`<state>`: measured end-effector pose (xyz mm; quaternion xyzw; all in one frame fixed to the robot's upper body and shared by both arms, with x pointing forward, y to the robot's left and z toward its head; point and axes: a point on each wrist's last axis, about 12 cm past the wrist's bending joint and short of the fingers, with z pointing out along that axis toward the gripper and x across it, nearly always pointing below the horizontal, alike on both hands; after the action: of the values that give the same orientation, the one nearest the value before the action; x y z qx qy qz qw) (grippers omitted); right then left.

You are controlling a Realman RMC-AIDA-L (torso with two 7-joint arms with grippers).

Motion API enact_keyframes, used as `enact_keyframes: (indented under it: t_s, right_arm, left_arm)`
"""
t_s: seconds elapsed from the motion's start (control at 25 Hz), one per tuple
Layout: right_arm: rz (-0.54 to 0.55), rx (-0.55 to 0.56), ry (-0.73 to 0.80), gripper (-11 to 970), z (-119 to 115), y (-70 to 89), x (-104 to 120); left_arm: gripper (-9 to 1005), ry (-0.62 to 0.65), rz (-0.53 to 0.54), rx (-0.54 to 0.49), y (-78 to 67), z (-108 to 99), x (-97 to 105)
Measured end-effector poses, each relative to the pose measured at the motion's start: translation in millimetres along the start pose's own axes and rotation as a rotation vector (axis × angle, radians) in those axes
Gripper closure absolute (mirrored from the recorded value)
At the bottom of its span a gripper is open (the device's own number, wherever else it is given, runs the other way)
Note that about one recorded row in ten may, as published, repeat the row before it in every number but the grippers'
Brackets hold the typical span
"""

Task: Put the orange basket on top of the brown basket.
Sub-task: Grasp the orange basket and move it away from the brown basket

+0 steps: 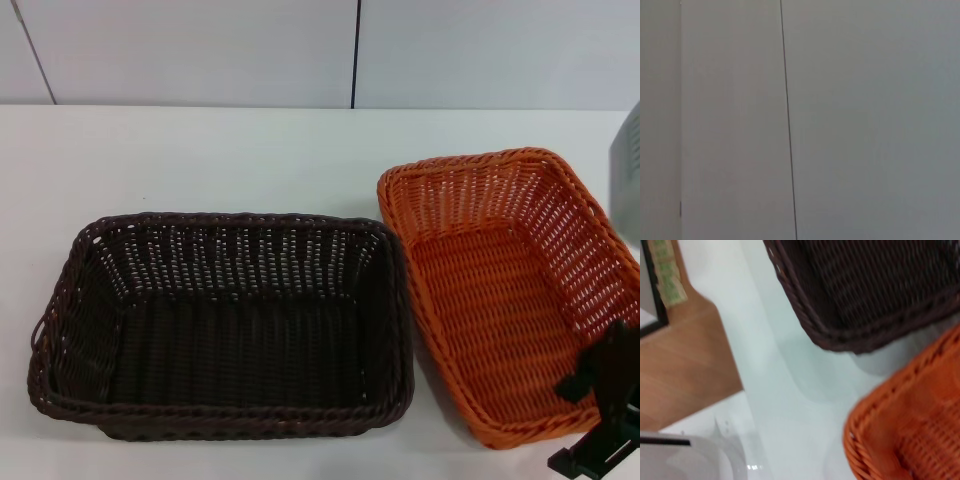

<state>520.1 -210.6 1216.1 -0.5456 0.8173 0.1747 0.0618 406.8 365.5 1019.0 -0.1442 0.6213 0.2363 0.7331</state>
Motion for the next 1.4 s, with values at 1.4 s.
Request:
enact_keyframes:
  t_s: [1.4]
  right_arm:
    - [0.048, 0.087, 0.154, 420, 53.9, -25.6, -18.6]
  left_arm:
    - [328, 0.021, 0.036, -0.002, 9.9, -0.2, 5.5]
